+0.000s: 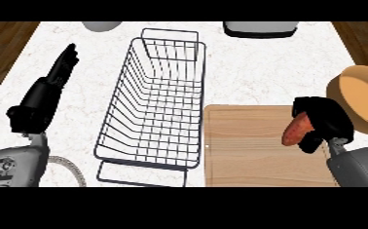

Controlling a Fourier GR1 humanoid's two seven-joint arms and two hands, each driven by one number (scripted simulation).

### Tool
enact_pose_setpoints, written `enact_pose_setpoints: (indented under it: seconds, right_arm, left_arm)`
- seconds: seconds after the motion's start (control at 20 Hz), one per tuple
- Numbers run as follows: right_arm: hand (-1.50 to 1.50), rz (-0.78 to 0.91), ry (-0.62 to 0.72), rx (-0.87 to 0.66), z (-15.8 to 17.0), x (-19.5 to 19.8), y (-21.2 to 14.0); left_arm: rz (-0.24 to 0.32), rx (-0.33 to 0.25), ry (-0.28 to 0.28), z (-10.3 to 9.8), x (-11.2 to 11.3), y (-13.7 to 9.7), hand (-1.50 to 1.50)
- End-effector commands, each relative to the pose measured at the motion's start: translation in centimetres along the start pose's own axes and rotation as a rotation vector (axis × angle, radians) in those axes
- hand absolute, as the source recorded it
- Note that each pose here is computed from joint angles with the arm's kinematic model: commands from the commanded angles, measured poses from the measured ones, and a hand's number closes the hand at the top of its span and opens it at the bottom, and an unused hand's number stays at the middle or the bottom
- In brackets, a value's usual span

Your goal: Pick the sweet potato from the cutting board and place it in the basket

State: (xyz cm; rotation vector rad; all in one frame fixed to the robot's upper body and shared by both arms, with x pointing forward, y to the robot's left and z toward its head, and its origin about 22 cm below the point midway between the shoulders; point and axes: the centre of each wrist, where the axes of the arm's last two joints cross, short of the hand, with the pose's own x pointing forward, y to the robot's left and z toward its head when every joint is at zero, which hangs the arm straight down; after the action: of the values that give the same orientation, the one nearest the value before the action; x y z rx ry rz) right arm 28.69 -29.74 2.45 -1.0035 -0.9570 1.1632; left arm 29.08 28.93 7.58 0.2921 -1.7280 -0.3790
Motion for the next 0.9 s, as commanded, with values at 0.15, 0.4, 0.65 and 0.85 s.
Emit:
enact_pose_setpoints:
  seconds: [0.15, 0.4, 0.65, 0.85]
  right_arm:
    - [1.5, -0.259, -0.17, -0.398, 1.0, 1.1, -6.6]
    - [1.5, -0.608, -0.409, -0.475, 2.9, 4.6, -10.7]
    - [1.5, -0.626, -0.521, -0.554, 6.6, 6.7, -17.7]
    - [1.5, -0.645, -0.613, -0.474, 9.3, 9.9, -21.4]
  left_arm:
    - [-0.02, 0.027, 0.017, 1.0, -0.6, 2.0, 0.0]
    - [0.004, 0.013, 0.01, 1.5, -0.5, 0.4, 0.0]
    - [0.001, 0.023, 0.027, 1.5, -2.2, 1.2, 0.0]
    - [0.003, 0.008, -0.009, 0.5, 0.2, -0.1, 0.0]
